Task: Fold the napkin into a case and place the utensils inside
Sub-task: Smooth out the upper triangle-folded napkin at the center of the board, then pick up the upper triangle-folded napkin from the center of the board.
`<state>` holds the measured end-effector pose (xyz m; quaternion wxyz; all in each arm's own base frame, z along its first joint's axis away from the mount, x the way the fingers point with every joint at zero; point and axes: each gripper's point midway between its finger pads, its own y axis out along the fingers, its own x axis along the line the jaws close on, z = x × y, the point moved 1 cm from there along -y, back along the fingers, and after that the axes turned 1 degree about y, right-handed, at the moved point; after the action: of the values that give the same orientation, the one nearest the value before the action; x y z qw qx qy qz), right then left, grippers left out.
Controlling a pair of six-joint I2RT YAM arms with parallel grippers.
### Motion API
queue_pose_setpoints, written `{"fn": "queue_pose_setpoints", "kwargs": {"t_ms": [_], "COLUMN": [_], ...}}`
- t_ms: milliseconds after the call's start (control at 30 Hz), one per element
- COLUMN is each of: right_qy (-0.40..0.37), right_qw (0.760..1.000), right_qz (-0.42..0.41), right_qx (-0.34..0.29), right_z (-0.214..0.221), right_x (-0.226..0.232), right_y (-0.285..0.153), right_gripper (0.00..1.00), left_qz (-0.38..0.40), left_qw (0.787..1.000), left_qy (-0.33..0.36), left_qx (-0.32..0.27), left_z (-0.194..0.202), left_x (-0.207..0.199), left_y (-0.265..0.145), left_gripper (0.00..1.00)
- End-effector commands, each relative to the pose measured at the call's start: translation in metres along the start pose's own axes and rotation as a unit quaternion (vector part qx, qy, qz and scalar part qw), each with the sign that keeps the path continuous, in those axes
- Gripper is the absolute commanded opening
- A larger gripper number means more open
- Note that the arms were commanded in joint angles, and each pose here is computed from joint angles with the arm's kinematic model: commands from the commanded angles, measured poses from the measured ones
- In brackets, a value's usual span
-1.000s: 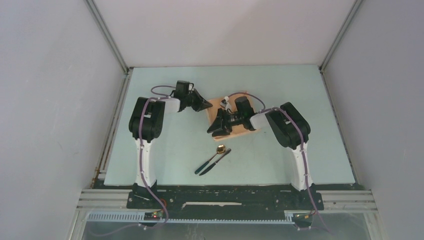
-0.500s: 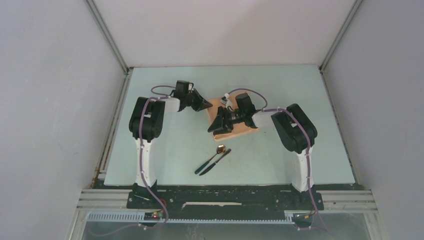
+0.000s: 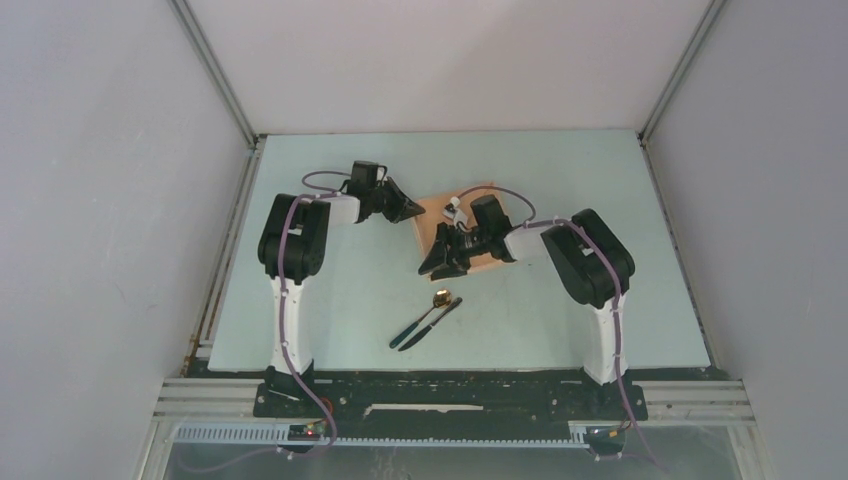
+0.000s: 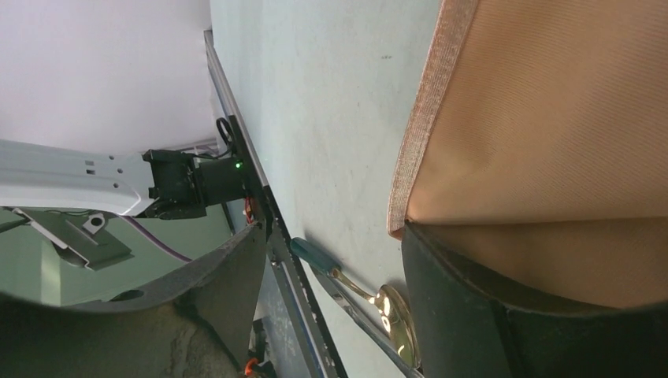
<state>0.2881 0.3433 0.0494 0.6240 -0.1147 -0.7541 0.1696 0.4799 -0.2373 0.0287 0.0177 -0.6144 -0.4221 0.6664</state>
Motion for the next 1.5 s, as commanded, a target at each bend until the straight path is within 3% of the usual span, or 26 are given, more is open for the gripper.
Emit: {"fn": "queue_pose_setpoints", "kwargs": {"t_ms": [0, 200, 400, 533, 667, 800, 1067, 1233, 1467], "right_qy": [-0.04, -0.068, -0.089, -0.137, -0.195, -0.222, -0.246, -0.247, -0.244], "right_qw": [0.999, 0.996, 0.985, 0.953, 0.889, 0.861, 0.83, 0.833, 0.831], "right_qz": [0.009, 0.019, 0.127, 0.253, 0.401, 0.448, 0.496, 0.492, 0.498], "right_qx": [-0.028, -0.056, -0.072, -0.097, -0.107, -0.092, -0.06, -0.049, -0.031], "right_z": [-0.011, -0.021, -0.016, -0.024, -0.031, -0.03, -0.031, -0.03, -0.025], "right_x": [0.017, 0.04, 0.021, 0.016, 0.018, 0.027, 0.032, 0.033, 0.022], "right_y": [-0.01, -0.03, -0.043, -0.053, -0.064, -0.054, -0.018, -0.001, 0.009], "right_gripper": [0.73, 0.74, 0.74, 0.68, 0.58, 0.5, 0.52, 0.49, 0.38], "left_qz": [-0.024, -0.011, 0.044, 0.064, 0.063, 0.05, -0.083, -0.126, -0.127], "left_qw": [1.0, 0.999, 0.998, 0.996, 0.993, 0.989, 0.966, 0.953, 0.962], "left_qy": [-0.002, 0.033, 0.052, 0.064, 0.089, 0.115, 0.137, 0.137, 0.115], "left_qx": [-0.003, -0.005, -0.015, -0.027, -0.052, -0.073, -0.201, -0.238, -0.211], "left_z": [-0.008, -0.013, -0.017, -0.008, 0.012, 0.032, 0.007, 0.001, -0.003], "left_x": [0.015, -0.013, -0.077, -0.107, -0.122, -0.118, -0.058, -0.027, -0.003], "left_y": [0.003, -0.015, -0.057, -0.099, -0.152, -0.204, -0.303, -0.324, -0.315], "left_gripper": [0.0, 0.03, 0.27, 0.43, 0.55, 0.6, 0.61, 0.62, 0.62]}}
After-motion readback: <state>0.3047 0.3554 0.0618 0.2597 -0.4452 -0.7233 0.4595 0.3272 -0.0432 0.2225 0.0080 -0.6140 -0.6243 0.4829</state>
